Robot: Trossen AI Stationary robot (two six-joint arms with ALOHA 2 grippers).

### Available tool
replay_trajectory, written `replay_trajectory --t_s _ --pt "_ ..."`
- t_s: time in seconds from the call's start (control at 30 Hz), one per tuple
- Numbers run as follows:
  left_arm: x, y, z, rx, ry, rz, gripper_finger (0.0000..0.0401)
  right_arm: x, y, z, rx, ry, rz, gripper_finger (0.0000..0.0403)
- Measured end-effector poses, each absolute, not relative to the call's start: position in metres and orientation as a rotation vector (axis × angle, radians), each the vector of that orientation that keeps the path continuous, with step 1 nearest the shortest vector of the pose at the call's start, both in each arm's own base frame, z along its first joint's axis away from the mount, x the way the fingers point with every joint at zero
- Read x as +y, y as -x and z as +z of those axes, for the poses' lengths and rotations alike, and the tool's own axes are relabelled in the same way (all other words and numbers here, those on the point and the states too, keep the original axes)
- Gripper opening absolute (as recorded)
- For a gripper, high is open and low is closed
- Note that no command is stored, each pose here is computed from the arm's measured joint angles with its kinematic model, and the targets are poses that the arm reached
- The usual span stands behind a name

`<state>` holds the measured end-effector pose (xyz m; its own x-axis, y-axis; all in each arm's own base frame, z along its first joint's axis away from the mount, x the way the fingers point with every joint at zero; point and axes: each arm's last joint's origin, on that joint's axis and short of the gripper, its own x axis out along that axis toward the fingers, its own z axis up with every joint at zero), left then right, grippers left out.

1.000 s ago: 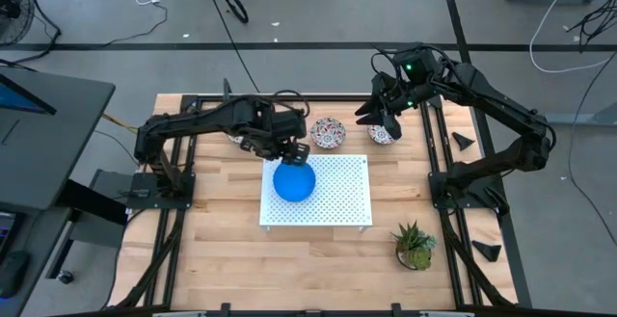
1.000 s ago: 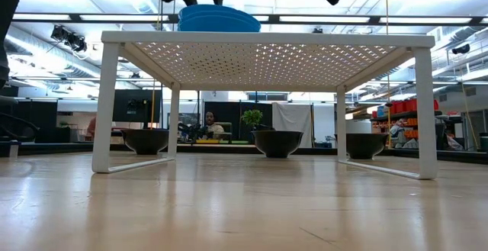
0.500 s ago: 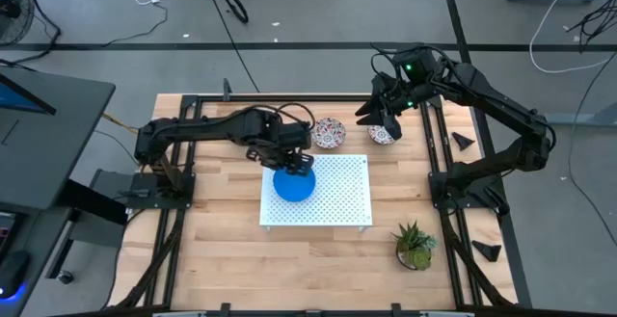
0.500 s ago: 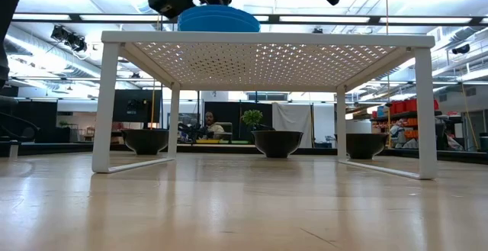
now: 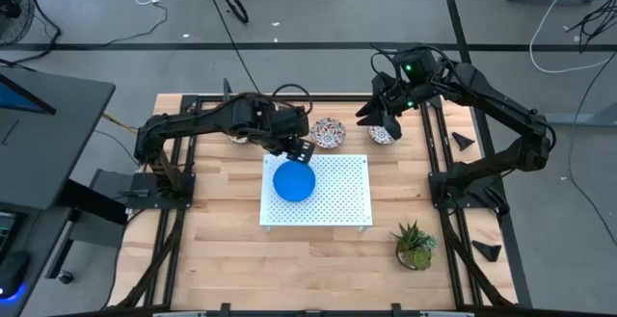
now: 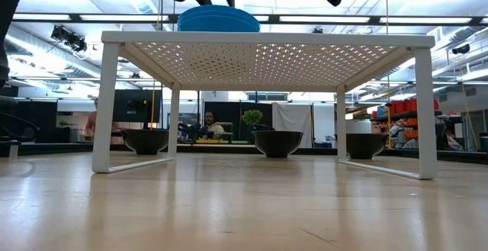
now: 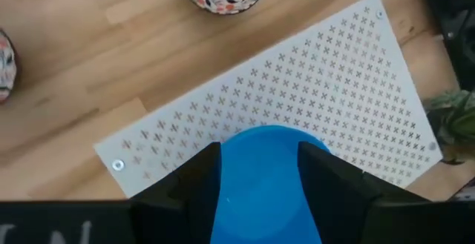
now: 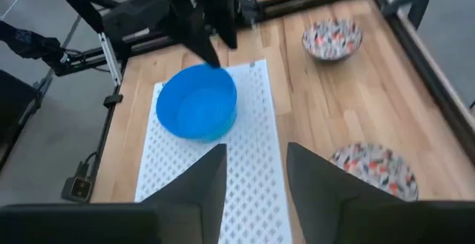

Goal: Pick & Place Mini bowls
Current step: Put the left orange patterned bowl on the shelf

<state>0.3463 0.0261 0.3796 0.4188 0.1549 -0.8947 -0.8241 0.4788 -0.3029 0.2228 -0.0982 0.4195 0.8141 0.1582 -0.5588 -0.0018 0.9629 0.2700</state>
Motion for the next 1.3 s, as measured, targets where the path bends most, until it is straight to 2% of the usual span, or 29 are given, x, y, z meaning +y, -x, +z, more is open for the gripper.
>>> replay_trajectory --t_s 0.13,0.4,0.53,0.8,0.97,1.3 --pt "0.028 -0.346 0.379 0.975 0.753 0.659 0.0183 -0.097 -0.22 0.416 0.665 -0.312 0.067 0.0172" --pt "0.025 -0.343 0.378 1.12 0.477 0.386 0.0183 -0.097 -0.209 0.404 0.854 -0.284 -0.089 0.0266" --pt "0.025 -0.335 0.375 1.224 0.349 0.32 0.0183 -0.097 -0.208 0.403 0.867 -0.266 -0.087 0.0292" --pt "0.03 -0.324 0.372 1.358 0.189 0.213 0.0183 -0.097 -0.208 0.403 0.865 -0.314 -0.109 0.0302" --pt "0.04 -0.317 0.375 1.361 0.186 0.148 0.0183 -0.097 -0.208 0.403 0.864 -0.312 -0.108 0.0302" --pt "0.088 -0.275 0.394 1.289 0.274 0.282 0.0183 -0.097 -0.208 0.403 0.862 -0.338 -0.12 0.0302"
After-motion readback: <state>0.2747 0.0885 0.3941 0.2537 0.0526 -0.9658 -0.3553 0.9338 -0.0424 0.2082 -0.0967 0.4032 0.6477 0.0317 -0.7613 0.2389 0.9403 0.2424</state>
